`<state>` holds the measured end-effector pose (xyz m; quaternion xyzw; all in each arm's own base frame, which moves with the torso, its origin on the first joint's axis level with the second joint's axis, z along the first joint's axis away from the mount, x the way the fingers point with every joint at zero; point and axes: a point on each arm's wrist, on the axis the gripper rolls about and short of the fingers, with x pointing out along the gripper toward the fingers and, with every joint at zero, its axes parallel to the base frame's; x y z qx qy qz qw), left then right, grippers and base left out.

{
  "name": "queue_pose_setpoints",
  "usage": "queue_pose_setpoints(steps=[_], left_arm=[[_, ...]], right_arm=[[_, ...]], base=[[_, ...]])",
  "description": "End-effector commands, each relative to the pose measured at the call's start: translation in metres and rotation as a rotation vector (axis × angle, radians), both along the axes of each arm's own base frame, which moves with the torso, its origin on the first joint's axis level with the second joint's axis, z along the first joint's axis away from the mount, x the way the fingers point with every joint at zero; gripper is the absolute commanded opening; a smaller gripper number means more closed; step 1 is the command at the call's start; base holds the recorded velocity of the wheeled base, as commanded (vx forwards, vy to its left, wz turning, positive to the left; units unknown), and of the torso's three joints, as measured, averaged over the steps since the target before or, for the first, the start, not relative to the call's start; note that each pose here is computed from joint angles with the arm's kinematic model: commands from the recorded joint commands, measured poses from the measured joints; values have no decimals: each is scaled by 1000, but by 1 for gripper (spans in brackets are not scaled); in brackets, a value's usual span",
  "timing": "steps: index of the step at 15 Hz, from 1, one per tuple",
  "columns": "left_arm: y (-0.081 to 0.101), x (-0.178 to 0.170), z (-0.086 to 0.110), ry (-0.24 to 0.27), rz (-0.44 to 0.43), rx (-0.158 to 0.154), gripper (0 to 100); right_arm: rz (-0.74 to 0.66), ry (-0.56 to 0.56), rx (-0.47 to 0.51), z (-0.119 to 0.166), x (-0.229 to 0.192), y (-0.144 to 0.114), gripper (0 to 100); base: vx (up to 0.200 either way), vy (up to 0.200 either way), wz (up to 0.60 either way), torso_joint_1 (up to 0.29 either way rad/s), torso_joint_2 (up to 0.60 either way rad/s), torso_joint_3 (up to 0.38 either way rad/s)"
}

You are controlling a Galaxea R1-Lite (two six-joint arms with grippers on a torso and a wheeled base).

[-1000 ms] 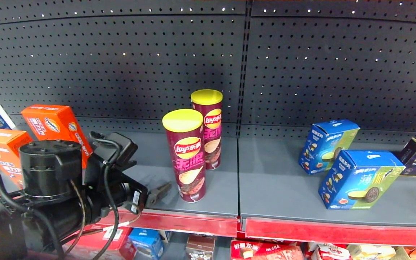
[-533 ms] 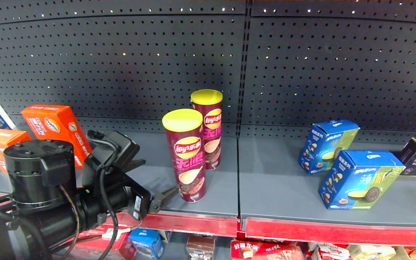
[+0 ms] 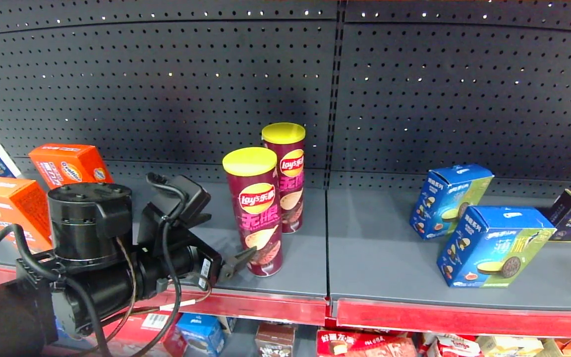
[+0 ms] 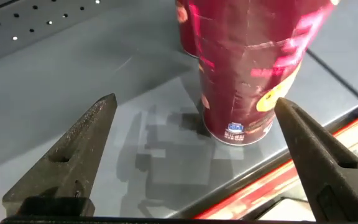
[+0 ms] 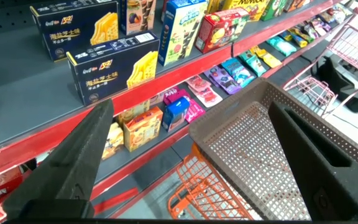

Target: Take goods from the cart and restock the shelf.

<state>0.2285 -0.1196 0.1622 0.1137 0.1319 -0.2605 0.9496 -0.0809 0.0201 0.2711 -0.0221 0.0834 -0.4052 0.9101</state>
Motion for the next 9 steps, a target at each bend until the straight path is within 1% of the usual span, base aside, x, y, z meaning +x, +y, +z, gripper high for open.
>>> queue_pose_setpoints(steps=[1,4,7,9], left_arm=[[-1,3,-5,17,2,13,100],[2,4,-7,20,14,16,100],[12,9,-5,15,53,16,100],[14,9,-7,19,56,25,100]], right_arm=[[0,5,2,-1,1,0,100],[0,10,3,-2,2,-1,100],[0,8,3,-2,2,-1,100],[0,10,3,-2,2,-1,100]], base=[[0,0,0,0,0,0],[0,0,0,0,0,0],[0,0,0,0,0,0],[0,0,0,0,0,0]])
